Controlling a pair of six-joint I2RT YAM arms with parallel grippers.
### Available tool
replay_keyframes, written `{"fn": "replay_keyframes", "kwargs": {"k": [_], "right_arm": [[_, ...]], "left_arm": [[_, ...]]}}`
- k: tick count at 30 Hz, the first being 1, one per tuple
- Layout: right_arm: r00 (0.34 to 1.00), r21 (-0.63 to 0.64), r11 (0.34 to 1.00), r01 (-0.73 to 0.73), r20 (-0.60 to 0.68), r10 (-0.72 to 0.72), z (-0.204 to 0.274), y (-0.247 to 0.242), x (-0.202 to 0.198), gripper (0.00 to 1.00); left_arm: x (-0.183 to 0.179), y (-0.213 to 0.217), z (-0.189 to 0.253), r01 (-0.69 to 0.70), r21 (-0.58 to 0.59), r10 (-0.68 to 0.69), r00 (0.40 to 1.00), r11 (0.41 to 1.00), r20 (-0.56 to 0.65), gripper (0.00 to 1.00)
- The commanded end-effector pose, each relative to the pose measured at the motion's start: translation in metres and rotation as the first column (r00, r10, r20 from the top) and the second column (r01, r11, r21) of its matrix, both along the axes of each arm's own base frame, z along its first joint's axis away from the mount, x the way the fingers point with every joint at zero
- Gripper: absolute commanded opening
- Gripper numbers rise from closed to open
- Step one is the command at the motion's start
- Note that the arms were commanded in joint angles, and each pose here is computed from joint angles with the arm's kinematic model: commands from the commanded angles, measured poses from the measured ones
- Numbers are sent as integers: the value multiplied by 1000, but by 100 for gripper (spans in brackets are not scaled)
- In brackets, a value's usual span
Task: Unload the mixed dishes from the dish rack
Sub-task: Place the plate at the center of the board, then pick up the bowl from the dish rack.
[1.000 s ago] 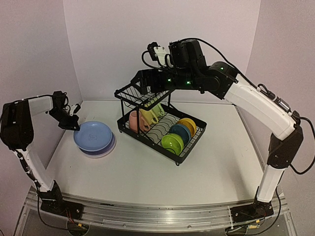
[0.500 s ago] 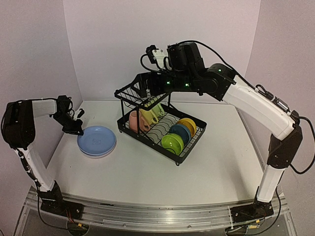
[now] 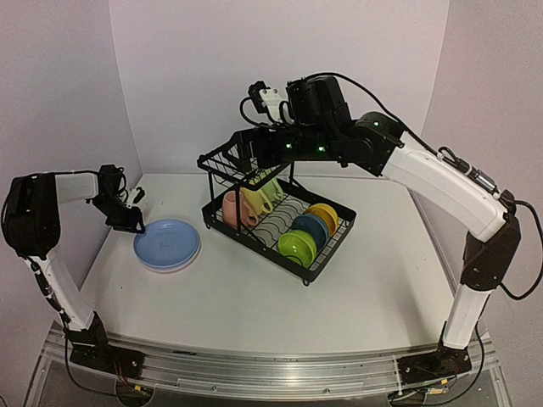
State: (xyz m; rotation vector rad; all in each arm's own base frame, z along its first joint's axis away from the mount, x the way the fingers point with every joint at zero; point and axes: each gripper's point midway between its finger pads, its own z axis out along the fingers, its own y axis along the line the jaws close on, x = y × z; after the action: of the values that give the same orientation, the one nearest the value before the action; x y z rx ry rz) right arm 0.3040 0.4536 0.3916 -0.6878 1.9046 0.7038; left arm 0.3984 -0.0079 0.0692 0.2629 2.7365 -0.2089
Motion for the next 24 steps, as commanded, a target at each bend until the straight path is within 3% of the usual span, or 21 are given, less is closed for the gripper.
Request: {"fn": "replay_keyframes", "kwargs": {"k": [1,5,10,16,18,21,24], "right_arm": [[999,73,997,-35,45,31,31,-3,-8,98],[999,62,998,-20,47,17,27,-7,-6,98],[996,0,998,60,72,-60,16,-30,0,98],[983,-95,978,184,37,-181,-12,-87,13,98],[968,-168,956,239,-34,-248,-42,-117,23,97],[915,-305,907,289,-190,-356,-108,-165,34,87],[885,-446,846,292,-211,-416,-157,-189,34,73]], "left_arm": [[-3,-8,-1,42,46,-44,998,998,43,38],[-4,-10,-17,27,37,-28,1000,999,14,35],[3,-8,-4,29,50,-32,998,998,53,35],[3,-5,16,53,89,-61,994,995,94,35],[4,-5,23,54,88,-63,992,995,109,36],[8,-6,41,49,86,-62,986,995,153,38],[13,-10,69,58,65,-71,973,996,218,43]]}}
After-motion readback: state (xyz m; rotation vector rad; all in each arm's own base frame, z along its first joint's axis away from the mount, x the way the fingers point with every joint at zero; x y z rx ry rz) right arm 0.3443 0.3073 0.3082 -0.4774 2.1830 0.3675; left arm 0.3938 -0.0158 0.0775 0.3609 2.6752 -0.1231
